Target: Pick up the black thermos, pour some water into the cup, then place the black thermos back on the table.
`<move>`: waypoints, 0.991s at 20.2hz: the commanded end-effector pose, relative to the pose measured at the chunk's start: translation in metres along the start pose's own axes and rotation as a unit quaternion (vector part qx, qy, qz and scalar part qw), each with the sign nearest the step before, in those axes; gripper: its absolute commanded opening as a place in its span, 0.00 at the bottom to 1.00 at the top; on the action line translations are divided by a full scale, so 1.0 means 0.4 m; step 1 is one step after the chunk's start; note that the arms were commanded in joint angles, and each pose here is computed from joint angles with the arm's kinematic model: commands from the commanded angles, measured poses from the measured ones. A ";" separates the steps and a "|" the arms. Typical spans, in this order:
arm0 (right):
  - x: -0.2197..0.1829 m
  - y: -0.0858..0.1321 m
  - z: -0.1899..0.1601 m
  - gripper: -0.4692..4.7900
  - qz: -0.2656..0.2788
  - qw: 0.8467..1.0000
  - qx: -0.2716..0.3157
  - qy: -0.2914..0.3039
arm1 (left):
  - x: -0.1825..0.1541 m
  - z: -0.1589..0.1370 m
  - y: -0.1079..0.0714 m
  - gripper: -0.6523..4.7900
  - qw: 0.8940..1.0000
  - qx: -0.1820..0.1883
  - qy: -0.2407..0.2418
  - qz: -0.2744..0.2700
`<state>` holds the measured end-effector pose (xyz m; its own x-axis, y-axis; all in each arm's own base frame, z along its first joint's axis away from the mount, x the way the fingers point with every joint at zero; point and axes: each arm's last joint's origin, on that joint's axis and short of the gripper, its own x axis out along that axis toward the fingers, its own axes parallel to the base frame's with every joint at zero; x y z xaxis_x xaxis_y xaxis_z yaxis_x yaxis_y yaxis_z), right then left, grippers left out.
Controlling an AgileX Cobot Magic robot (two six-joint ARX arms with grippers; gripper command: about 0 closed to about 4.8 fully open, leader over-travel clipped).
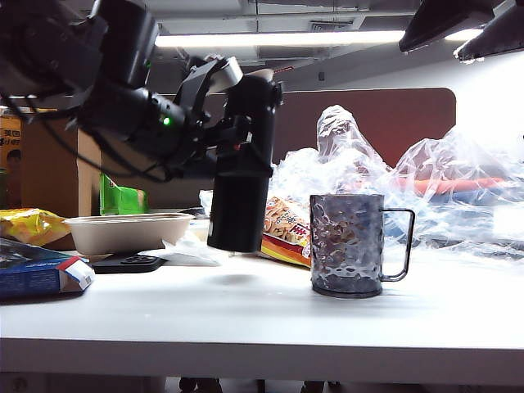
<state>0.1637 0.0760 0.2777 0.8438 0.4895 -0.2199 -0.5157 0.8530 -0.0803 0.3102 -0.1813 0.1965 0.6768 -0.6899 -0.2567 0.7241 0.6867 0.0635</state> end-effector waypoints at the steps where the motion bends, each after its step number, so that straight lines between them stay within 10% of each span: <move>1: -0.001 0.000 0.009 1.00 -0.002 1.000 -0.027 -0.011 | 0.009 0.075 0.011 0.43 0.991 0.134 -0.016 -0.002; 4: 0.009 -0.001 0.001 1.00 -0.001 1.000 -0.029 0.002 | 0.017 0.088 0.015 0.43 0.977 0.207 0.053 -0.027; 12: 0.076 -0.003 -0.043 1.00 0.012 0.998 -0.022 0.064 | 0.037 0.107 -0.055 0.43 0.886 0.453 0.094 0.034; 20: 0.075 -0.002 -0.043 1.00 0.019 0.998 -0.022 0.062 | 0.037 0.107 -0.056 0.43 0.888 0.449 0.093 0.032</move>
<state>0.1867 0.0865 0.2506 0.7961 0.4812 -0.3671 -0.5503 0.8280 -0.1080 0.3078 -0.2148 0.2174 0.7185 -0.5215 -0.4601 0.6145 0.1664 0.7712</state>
